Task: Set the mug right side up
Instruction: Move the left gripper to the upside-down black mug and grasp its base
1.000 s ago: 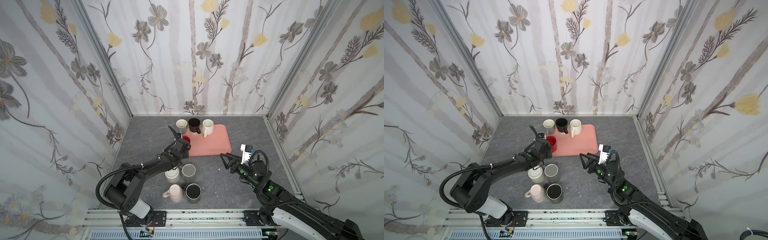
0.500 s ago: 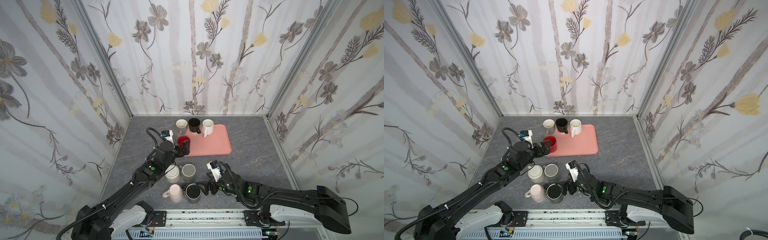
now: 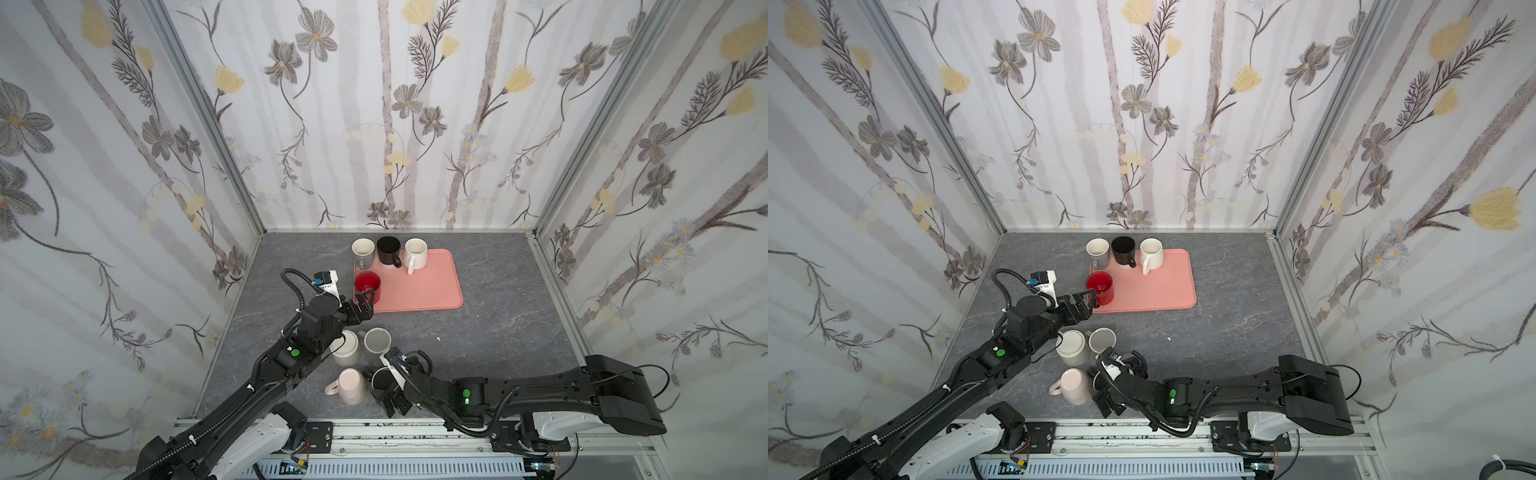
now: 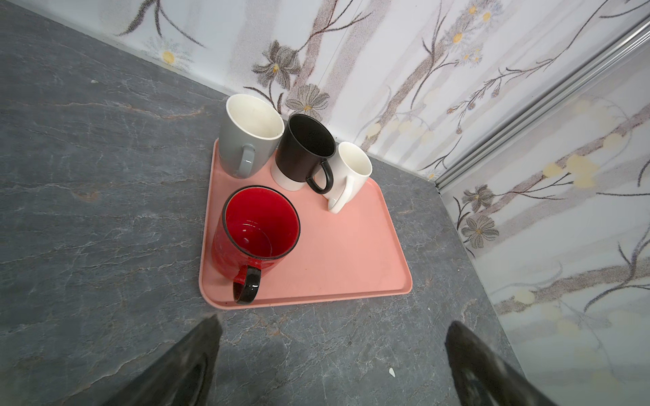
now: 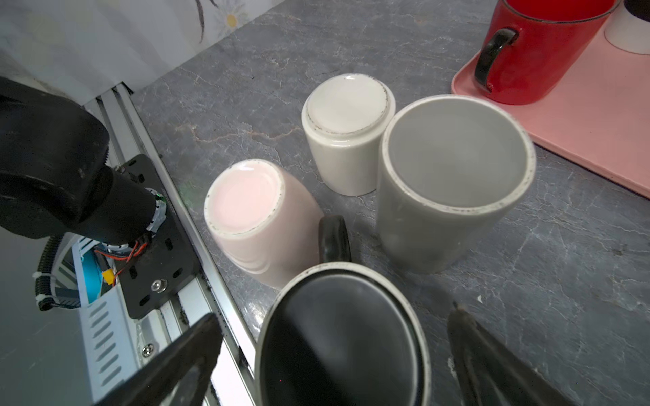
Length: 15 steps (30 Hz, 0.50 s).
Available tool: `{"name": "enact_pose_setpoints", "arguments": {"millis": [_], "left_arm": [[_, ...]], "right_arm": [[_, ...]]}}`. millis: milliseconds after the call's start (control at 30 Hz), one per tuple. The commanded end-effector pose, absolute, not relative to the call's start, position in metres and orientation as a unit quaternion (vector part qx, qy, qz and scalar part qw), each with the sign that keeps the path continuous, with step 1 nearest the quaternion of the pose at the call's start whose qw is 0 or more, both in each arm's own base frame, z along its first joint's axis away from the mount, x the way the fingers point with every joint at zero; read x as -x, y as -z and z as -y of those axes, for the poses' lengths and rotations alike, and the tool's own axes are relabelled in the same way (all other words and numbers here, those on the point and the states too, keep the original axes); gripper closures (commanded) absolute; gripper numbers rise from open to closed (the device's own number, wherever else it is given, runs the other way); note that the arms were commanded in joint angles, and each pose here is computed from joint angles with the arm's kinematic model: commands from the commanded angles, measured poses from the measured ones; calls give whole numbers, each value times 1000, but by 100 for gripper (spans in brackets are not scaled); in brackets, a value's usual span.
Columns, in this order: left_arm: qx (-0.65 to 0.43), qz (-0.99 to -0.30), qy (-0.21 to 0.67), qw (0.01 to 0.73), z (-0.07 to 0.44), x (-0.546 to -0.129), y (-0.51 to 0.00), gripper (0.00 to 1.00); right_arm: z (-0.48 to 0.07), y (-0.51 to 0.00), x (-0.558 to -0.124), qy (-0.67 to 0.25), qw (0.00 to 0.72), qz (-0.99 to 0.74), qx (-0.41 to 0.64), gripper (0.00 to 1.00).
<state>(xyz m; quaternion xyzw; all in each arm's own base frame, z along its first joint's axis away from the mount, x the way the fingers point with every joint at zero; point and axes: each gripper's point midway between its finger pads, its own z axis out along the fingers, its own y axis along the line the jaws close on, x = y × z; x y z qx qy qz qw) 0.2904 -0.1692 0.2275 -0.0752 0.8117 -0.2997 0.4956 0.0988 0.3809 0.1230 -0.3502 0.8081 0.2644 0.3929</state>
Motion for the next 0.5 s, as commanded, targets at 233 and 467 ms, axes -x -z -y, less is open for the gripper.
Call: {"name": "enact_pose_setpoints", "arguments": {"millis": [233, 467], "left_arm": [[57, -807, 315, 496, 175, -286, -235, 0], [27, -806, 336, 486, 188, -276, -244, 0]], "right_arm": [[-346, -103, -123, -174, 420, -840, 296, 0], [-300, -97, -150, -166, 422, -864, 218, 0]]}}
